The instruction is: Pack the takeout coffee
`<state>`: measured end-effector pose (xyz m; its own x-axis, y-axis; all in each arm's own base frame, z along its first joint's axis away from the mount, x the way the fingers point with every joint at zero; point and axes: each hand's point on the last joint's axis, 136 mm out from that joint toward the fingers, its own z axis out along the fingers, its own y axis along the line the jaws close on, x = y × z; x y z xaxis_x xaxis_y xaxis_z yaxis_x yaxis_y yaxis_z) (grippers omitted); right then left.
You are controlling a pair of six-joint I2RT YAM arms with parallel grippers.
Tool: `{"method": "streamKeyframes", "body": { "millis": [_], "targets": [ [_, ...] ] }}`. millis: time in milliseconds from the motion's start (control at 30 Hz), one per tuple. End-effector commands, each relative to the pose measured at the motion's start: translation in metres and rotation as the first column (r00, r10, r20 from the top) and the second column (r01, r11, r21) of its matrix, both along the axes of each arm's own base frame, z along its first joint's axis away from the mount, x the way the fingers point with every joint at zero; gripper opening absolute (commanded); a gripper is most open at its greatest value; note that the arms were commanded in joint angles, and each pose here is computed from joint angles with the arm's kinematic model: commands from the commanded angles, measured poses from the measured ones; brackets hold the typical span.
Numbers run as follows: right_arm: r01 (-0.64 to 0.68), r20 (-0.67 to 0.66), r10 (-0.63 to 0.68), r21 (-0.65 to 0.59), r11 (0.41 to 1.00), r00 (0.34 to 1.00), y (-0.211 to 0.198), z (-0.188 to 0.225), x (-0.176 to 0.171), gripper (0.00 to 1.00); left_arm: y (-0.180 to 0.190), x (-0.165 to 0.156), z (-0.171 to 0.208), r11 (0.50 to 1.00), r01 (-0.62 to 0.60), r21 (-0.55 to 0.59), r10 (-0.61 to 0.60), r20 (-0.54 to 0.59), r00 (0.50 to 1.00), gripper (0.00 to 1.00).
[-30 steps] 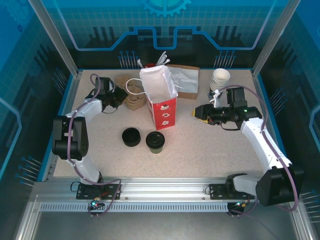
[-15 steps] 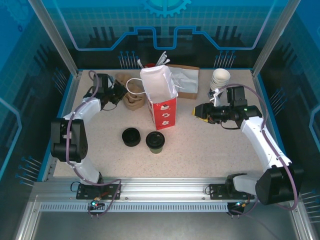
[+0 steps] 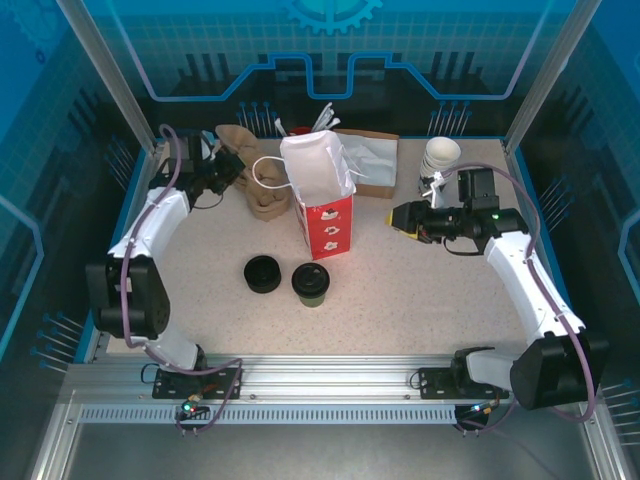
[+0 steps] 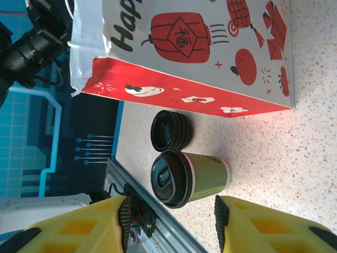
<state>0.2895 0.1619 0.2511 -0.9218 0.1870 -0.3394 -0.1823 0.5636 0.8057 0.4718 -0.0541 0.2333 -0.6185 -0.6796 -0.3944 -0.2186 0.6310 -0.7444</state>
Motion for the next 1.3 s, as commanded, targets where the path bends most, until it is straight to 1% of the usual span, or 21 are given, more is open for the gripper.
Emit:
{"method": "streamKeyframes", "body": {
  "millis": [0,133,200,300,333,433,533,567,633,733,900,1033,1133,1167,1267],
  "targets": [
    [-0.008,0.044,0.007,0.031,0.999,0.999,-0.002,0.022,-0.001,0.49,0.016,-0.021,0.043,0.995,-0.029,0.091,0.025,0.046,0.999,0.01],
    [-0.018,0.092,0.013,0.046,0.999,0.996,-0.001,0.038,-0.002,0.49,0.030,-0.046,0.072,0.981,-0.070,0.184,0.059,0.066,0.996,0.00],
    [-0.017,0.116,0.011,0.052,0.998,0.993,0.000,0.048,-0.002,0.49,0.039,-0.060,0.086,0.964,-0.100,0.245,0.082,0.085,0.993,0.00],
    [-0.036,0.165,0.022,0.081,0.996,0.986,0.003,0.067,-0.004,0.49,0.046,-0.078,0.102,0.945,-0.116,0.306,0.086,0.109,0.990,0.00],
    [-0.040,0.184,0.023,0.089,0.995,0.983,0.003,0.075,-0.004,0.49,0.044,-0.085,0.108,0.945,-0.105,0.311,0.071,0.119,0.990,0.00],
    [-0.065,0.252,0.034,0.114,0.991,0.967,0.007,0.098,-0.005,0.49,0.034,-0.108,0.137,0.953,-0.085,0.292,0.027,0.197,0.980,0.00],
    [-0.103,0.327,0.051,0.144,0.984,0.944,0.015,0.123,-0.007,0.49,0.015,-0.129,0.168,0.967,-0.018,0.256,-0.060,0.295,0.954,0.00],
    [-0.126,0.349,0.062,0.165,0.978,0.935,0.018,0.132,-0.009,0.49,0.005,-0.136,0.177,0.970,0.031,0.243,-0.112,0.328,0.938,0.00],
    [-0.162,0.386,0.079,0.188,0.969,0.919,0.025,0.145,-0.011,0.50,-0.011,-0.149,0.192,0.972,0.102,0.209,-0.176,0.373,0.911,0.00],
    [-0.241,0.455,0.132,0.190,0.952,0.881,0.039,0.162,-0.019,0.52,-0.040,-0.170,0.215,0.958,0.230,0.172,-0.284,0.453,0.845,0.00],
    [-0.355,0.567,0.206,0.164,0.920,0.797,0.063,0.185,-0.034,0.56,-0.080,-0.201,0.241,0.900,0.418,0.121,-0.408,0.569,0.714,0.00],
    [-0.436,0.619,0.265,0.140,0.889,0.739,0.083,0.197,-0.048,0.56,-0.102,-0.216,0.248,0.847,0.522,0.095,-0.455,0.636,0.623,0.00],
    [-0.496,0.648,0.307,0.127,0.859,0.697,0.096,0.206,-0.060,0.56,-0.113,-0.224,0.246,0.817,0.571,0.083,-0.473,0.665,0.579,0.00],
    [-0.509,0.656,0.317,0.120,0.852,0.685,0.100,0.208,-0.062,0.56,-0.119,-0.228,0.246,0.797,0.599,0.078,-0.485,0.673,0.558,0.00],
    [-0.538,0.678,0.337,0.103,0.837,0.653,0.106,0.213,-0.070,0.56,-0.130,-0.236,0.243,0.761,0.644,0.078,-0.509,0.687,0.519,0.00]
  ]
}}
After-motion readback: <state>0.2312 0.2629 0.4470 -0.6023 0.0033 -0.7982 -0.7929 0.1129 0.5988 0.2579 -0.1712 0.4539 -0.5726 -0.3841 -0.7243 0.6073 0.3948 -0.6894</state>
